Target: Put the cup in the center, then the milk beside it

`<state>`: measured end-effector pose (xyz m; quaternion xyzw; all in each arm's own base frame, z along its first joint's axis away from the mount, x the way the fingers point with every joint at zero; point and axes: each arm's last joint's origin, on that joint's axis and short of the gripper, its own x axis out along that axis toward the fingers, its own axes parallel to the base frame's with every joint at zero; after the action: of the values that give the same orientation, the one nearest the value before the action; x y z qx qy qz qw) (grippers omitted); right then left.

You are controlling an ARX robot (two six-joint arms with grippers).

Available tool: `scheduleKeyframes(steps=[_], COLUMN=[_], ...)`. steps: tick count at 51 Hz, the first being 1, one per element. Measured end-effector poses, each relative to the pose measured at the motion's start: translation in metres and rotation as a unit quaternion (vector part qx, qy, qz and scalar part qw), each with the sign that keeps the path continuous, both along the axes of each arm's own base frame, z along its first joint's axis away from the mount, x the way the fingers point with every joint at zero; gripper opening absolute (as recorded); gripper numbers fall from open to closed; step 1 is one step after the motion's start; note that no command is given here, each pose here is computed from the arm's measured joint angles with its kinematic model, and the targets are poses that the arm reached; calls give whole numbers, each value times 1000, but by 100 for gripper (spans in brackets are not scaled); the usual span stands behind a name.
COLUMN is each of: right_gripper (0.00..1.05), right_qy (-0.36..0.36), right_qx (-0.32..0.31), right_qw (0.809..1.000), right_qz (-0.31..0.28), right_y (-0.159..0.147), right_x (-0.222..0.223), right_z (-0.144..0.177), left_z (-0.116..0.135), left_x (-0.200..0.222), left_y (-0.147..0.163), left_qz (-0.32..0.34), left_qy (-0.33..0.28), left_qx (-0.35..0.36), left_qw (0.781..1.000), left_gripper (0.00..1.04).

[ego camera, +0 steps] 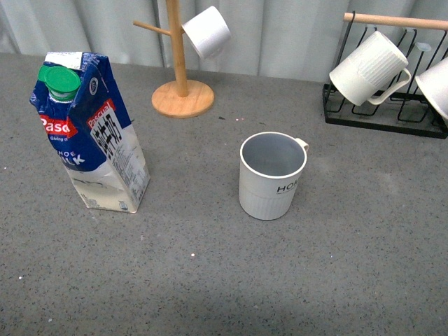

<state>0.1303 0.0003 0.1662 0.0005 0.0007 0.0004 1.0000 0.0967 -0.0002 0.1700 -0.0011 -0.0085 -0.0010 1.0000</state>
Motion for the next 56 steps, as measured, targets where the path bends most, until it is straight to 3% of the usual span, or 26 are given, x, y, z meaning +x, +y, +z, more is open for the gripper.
scheduleKeyframes(steps=[56], right_gripper=[1], right_qy=[-3], right_qx=[0], right_qw=[1000], right_qz=[1], right_y=[0], right_x=[-33], right_z=[-1], left_z=[0], left_x=[0], left_y=[0], left_qz=[0], left_qy=[0], left_qx=[0], left_qw=[1000], left_gripper=[98])
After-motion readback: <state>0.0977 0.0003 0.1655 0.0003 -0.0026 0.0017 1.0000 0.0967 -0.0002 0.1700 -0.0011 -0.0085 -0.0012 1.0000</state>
